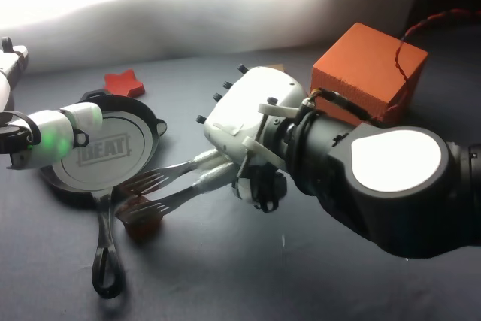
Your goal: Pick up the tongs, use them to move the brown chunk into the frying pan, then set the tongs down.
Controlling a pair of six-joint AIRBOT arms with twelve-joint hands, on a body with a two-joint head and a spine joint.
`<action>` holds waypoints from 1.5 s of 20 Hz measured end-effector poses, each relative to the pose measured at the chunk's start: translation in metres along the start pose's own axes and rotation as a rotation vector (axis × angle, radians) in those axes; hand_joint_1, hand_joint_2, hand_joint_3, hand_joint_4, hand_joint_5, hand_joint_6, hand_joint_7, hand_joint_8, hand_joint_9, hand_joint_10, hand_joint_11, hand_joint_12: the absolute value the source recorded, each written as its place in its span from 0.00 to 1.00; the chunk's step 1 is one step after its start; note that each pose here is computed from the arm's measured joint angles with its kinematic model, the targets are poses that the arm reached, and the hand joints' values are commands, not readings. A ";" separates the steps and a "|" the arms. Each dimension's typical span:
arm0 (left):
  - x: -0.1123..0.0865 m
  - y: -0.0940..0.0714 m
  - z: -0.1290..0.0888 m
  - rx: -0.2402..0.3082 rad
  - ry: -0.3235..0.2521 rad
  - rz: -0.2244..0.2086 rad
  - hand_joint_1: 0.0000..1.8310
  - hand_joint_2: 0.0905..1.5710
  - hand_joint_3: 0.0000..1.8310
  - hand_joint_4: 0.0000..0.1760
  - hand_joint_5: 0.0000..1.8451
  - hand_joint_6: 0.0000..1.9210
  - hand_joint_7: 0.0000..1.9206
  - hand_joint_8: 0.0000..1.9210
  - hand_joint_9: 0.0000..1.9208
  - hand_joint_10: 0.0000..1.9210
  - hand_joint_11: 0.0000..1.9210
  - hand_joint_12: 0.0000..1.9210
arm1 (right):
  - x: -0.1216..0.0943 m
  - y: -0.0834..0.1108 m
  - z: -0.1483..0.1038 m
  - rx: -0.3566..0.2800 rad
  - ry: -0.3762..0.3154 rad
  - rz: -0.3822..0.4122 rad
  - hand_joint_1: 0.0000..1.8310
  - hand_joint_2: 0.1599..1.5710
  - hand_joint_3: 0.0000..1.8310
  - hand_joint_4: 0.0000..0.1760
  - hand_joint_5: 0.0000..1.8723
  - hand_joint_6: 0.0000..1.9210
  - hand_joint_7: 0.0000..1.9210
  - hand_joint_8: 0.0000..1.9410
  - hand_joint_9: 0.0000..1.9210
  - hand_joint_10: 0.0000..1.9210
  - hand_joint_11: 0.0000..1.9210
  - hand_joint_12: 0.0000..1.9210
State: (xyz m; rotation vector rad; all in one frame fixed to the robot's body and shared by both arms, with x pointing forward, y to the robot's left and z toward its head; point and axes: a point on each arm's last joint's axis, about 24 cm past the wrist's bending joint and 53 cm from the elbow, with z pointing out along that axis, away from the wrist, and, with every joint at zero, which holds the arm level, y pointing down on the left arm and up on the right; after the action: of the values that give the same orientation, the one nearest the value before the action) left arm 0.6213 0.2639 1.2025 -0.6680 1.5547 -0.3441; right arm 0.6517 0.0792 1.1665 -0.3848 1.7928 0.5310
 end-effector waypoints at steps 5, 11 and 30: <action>0.001 0.000 -0.001 0.000 0.003 0.000 0.00 0.74 0.00 0.00 0.02 0.00 0.04 0.00 0.02 0.00 0.00 0.02 | 0.000 -0.009 -0.001 0.018 0.002 -0.002 0.37 0.77 0.00 0.00 0.42 0.00 0.49 0.03 0.37 0.50 0.28 0.83; 0.000 0.001 -0.002 -0.005 -0.002 -0.001 0.00 0.74 0.00 0.00 0.03 0.00 0.04 0.00 0.03 0.00 0.00 0.03 | -0.008 0.003 -0.001 -0.024 -0.035 -0.038 0.37 0.77 0.00 0.00 0.41 0.00 0.49 0.02 0.36 0.51 0.28 0.83; 0.001 0.007 -0.008 -0.039 -0.015 -0.009 0.00 0.74 0.00 0.00 0.03 0.00 0.04 0.00 0.02 0.00 0.01 0.00 | 0.003 0.015 0.011 -0.069 -0.027 -0.071 0.35 0.78 0.00 0.00 0.42 0.01 0.50 0.01 0.36 0.53 0.26 0.87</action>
State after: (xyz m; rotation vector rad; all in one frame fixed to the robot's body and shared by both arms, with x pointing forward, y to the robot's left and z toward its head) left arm 0.6117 0.2675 1.1985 -0.7063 1.5482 -0.3156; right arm 0.6517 0.0973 1.1633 -0.4849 1.7320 0.5461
